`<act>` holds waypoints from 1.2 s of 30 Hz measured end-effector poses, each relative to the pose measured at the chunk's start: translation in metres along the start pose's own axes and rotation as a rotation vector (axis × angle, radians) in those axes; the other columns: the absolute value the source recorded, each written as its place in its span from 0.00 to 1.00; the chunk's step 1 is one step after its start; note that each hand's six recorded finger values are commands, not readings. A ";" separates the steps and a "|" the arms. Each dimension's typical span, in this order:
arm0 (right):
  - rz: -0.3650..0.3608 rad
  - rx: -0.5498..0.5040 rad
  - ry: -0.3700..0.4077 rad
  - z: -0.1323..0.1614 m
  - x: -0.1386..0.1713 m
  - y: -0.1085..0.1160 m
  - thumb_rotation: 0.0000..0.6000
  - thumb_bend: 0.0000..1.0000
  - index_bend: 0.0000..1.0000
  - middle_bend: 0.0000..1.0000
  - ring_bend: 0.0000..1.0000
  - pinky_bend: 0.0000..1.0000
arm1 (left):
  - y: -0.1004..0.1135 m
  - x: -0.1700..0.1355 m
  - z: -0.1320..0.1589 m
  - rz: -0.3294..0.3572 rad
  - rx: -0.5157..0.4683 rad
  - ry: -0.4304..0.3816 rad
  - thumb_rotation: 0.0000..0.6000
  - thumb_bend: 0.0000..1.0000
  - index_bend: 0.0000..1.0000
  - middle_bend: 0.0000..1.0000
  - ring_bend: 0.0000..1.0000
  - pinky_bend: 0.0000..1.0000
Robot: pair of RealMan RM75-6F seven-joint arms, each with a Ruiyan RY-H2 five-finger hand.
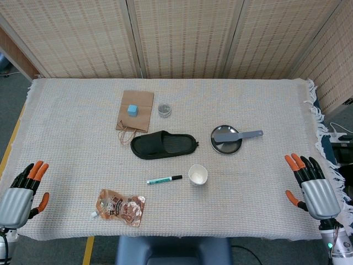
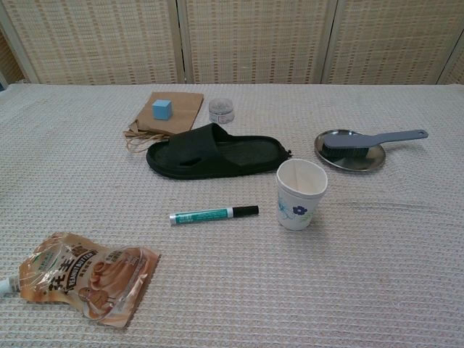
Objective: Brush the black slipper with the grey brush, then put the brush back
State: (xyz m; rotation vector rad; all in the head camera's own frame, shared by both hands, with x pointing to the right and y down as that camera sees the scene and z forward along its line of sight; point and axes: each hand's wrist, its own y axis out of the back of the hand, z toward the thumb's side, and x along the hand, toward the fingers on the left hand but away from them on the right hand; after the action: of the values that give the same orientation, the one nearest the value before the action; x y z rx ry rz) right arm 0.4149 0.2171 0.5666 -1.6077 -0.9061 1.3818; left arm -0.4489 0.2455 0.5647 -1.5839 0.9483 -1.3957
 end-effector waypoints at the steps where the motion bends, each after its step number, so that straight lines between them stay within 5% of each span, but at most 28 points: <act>1: 0.001 0.001 -0.001 0.000 0.000 0.000 1.00 0.19 0.00 0.00 0.00 0.00 | 0.000 0.000 0.000 0.000 0.000 -0.001 1.00 0.48 0.00 0.00 0.00 0.18; 14: 0.033 0.002 0.020 0.010 -0.028 -0.012 1.00 0.19 0.04 0.00 0.00 0.07 | -0.002 0.006 0.003 -0.013 -0.019 -0.014 1.00 0.48 0.00 0.00 0.00 0.18; 26: 0.113 0.058 0.098 0.058 -0.162 -0.029 1.00 0.19 0.18 0.05 0.00 0.11 | -0.006 0.009 0.002 -0.034 -0.020 -0.013 1.00 0.48 0.00 0.00 0.00 0.18; 36: 0.179 0.057 0.004 0.068 -0.234 -0.072 1.00 0.19 0.24 0.11 0.00 0.13 | -0.008 0.009 -0.004 -0.043 -0.020 0.002 1.00 0.48 0.00 0.00 0.00 0.18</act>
State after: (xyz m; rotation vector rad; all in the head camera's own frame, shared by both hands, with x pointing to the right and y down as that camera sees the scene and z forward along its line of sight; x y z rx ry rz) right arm 0.3132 0.0444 0.7220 -1.6798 -0.7287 1.5124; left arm -0.4518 0.2400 0.5755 -1.6264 0.9376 -1.4217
